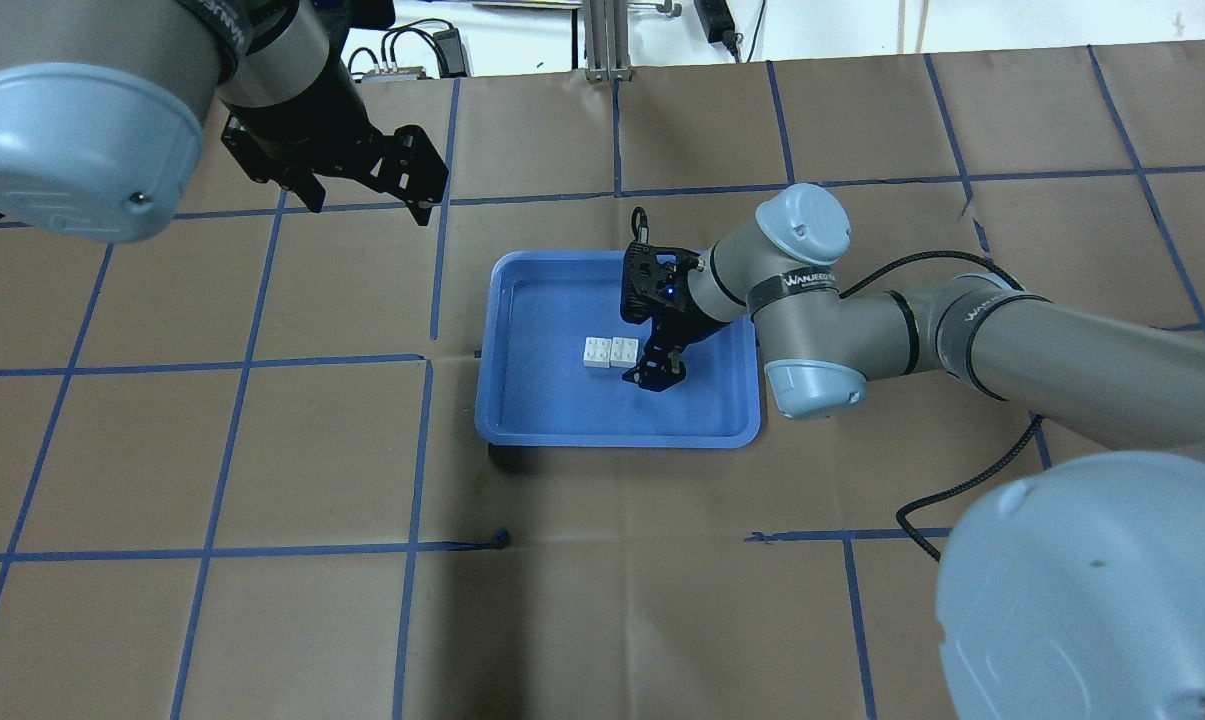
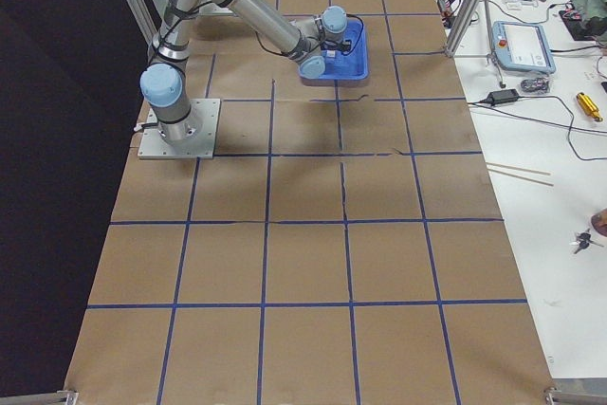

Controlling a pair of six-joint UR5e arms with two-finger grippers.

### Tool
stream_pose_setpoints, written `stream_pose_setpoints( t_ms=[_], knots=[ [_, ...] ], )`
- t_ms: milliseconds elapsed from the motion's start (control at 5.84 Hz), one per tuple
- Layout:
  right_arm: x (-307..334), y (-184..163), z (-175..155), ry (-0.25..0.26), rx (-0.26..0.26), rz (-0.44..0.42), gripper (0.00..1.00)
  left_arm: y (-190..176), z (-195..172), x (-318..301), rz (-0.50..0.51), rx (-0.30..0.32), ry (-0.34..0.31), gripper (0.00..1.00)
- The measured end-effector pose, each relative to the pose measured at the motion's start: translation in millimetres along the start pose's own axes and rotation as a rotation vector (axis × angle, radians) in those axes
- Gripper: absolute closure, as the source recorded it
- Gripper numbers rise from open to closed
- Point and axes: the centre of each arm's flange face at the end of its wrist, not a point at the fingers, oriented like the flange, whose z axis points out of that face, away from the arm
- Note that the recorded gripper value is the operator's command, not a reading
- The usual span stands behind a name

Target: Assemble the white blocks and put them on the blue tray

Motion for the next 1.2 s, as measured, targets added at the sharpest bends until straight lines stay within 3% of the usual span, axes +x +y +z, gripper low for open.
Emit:
stream_pose_setpoints(
  t_ms=[685, 1198],
  knots=[
    [12.7, -7.9, -19.4, 0.04, -0.01, 0.008, 0.0, 0.6, -3.8, -2.0, -0.011, 0.001, 0.0, 0.01],
    [29.8, -19.2, -65.5, 0.027, -0.099, 0.071, 0.0, 1.2, -10.0, -4.1, -0.023, -0.015, 0.004, 0.01]
  ],
)
